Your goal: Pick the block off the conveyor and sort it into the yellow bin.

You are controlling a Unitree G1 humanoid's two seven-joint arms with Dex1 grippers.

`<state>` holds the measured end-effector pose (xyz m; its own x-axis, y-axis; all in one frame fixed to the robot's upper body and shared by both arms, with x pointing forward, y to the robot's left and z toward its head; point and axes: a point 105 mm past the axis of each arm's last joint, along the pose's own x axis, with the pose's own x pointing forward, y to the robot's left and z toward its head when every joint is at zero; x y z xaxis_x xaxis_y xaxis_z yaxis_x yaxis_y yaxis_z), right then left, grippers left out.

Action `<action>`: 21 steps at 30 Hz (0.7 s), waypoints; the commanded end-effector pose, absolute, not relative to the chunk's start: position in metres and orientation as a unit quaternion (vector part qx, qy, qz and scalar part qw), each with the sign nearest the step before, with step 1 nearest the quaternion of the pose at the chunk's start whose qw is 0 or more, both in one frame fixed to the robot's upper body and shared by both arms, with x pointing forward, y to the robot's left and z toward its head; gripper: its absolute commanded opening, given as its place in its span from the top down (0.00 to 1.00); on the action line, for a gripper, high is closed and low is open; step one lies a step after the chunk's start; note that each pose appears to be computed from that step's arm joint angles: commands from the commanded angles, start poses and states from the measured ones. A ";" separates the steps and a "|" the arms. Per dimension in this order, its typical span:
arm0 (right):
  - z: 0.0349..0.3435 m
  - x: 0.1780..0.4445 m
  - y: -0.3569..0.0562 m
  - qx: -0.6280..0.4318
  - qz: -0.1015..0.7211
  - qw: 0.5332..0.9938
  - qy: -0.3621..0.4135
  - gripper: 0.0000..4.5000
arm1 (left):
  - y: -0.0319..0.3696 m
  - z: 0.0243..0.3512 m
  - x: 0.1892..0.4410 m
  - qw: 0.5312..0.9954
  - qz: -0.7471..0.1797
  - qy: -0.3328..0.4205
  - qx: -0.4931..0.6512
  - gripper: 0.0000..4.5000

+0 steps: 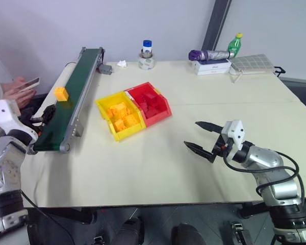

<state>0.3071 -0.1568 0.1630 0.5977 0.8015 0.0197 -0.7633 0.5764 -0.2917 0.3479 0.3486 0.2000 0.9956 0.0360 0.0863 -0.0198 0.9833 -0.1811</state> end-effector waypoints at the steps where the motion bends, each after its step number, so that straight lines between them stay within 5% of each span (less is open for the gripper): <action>1: 0.175 0.301 -0.154 -0.134 0.442 0.881 -0.103 0.00 | 0.352 0.213 0.354 0.998 0.010 -0.046 -0.050 0.06; 16: 0.175 0.298 -0.155 -0.134 0.434 0.885 -0.102 0.00 | 0.358 0.202 0.384 1.000 0.010 0.006 -0.009 0.06; 19: 0.175 0.298 -0.156 -0.135 0.434 0.885 -0.101 0.00 | 0.360 0.200 0.383 1.000 0.013 0.003 -0.015 0.21; 21: 0.175 0.298 -0.156 -0.134 0.433 0.886 -0.101 0.00 | 0.361 0.201 0.382 1.000 0.015 0.002 -0.012 0.42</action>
<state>0.3025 -0.1564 0.1609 0.6141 0.7888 0.0249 -0.7512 0.5939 -0.2880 0.3844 0.3548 0.1801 0.9971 0.0139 -0.0748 -0.0176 0.9987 -0.0484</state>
